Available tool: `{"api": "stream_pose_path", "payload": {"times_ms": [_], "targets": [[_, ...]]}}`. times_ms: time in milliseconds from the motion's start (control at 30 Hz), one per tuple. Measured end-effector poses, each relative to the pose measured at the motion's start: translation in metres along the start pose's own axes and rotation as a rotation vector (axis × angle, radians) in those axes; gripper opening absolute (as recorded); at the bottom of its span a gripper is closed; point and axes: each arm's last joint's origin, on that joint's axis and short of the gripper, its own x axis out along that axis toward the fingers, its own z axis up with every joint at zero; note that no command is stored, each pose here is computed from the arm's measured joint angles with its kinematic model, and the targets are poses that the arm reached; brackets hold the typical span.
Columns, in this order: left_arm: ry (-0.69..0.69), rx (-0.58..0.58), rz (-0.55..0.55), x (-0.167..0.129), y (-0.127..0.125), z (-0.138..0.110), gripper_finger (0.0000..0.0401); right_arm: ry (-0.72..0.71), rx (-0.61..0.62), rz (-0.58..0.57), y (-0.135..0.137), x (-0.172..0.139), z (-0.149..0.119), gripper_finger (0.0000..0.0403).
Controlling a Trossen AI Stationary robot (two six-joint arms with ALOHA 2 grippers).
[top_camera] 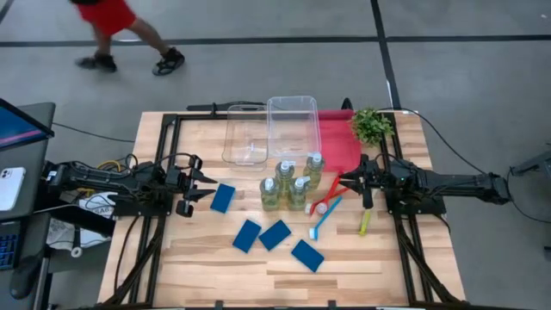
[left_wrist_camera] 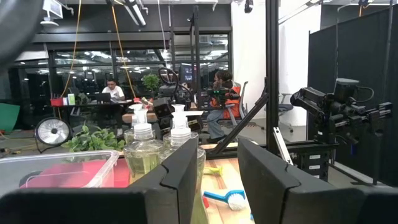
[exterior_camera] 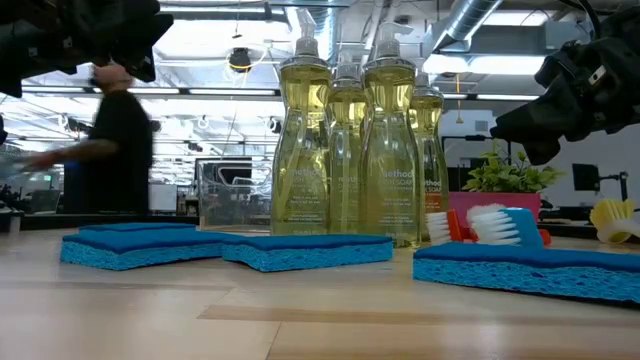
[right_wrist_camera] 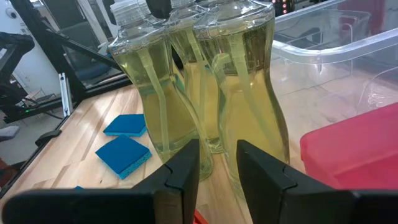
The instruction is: Pick & Place Kitchen Sink Supplies
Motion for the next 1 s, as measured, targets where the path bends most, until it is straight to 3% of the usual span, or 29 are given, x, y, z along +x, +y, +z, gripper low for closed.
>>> {"api": "stream_pose_path", "payload": {"times_ms": [700,833,1000], "targets": [[-0.023,0.015,0.006,0.000,0.000,0.002,0.0118,-0.002,0.000,0.001,0.000,0.000,0.000,0.0101],[-0.085,0.108,0.057,0.000,0.002,0.009,0.0118,-0.024,0.000,0.006,0.001,0.000,0.002,0.0101],[-0.201,0.136,0.087,-0.002,0.003,0.020,0.0118,-0.023,0.000,0.006,0.001,0.000,0.002,0.0101]]}}
